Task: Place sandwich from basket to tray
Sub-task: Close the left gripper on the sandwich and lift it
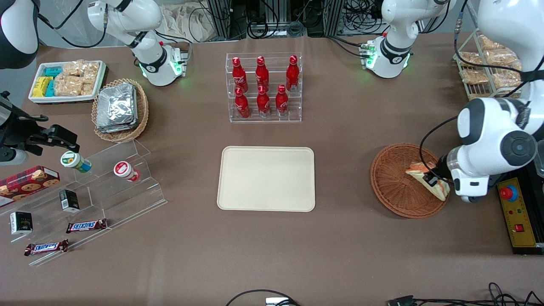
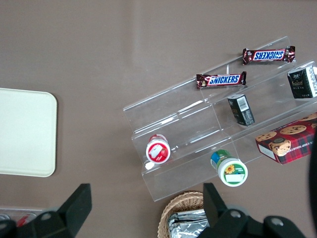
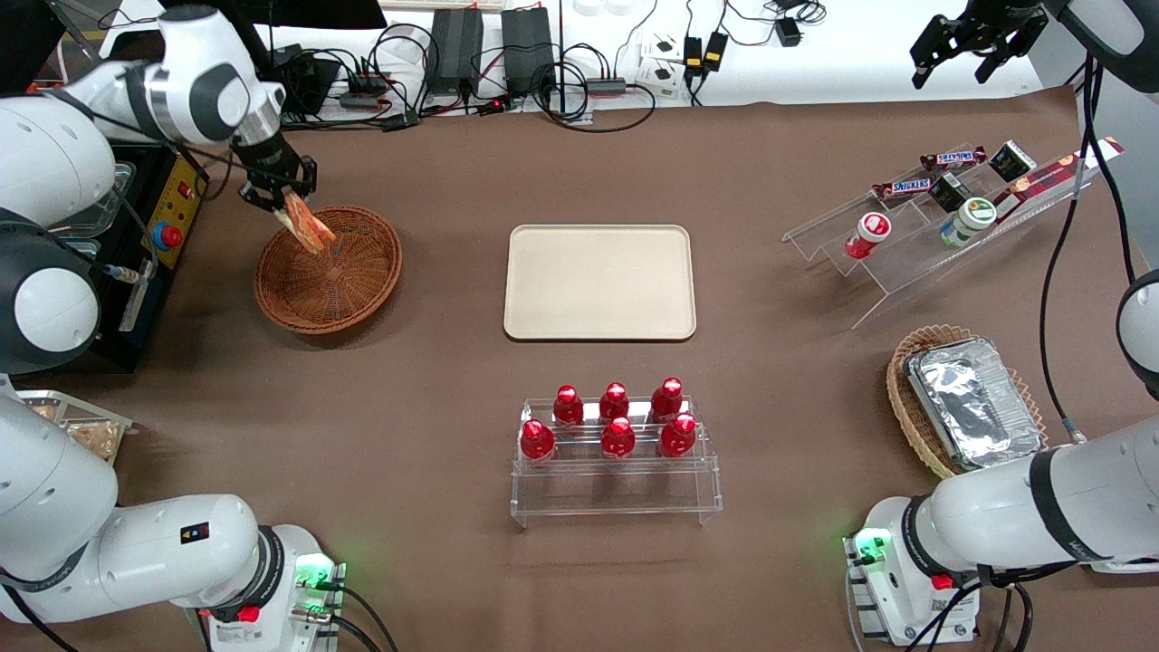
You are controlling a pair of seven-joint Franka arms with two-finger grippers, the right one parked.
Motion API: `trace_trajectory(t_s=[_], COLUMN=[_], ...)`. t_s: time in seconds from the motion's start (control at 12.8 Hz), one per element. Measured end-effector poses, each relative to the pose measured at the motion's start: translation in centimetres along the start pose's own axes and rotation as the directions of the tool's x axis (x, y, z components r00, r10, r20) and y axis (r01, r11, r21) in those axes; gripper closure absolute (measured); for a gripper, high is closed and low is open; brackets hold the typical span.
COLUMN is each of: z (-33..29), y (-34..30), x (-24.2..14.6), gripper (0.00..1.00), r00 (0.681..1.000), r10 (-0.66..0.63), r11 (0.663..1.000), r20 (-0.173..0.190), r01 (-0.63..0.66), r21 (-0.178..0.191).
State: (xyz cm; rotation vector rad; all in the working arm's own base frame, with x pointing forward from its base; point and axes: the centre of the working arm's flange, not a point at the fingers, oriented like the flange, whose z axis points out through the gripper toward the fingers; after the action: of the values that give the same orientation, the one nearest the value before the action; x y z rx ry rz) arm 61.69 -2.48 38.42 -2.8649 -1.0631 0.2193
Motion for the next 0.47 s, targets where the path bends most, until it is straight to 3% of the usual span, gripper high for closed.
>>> trace_trajectory(t_s=[0.24, 0.39, 0.47], z=[-8.1, -13.0, -15.0], y=[1.4, 2.4, 3.3], x=[-1.7, -3.5, -4.7], gripper=[0.8, 0.8, 0.8], r00=[0.988, 0.946, 0.909], r10=[0.156, 0.324, 0.413], r11=[0.988, 0.946, 0.91], r20=[0.0, -0.029, -0.057], r01=[-0.156, -0.324, -0.414], r21=[0.016, -0.001, -0.017])
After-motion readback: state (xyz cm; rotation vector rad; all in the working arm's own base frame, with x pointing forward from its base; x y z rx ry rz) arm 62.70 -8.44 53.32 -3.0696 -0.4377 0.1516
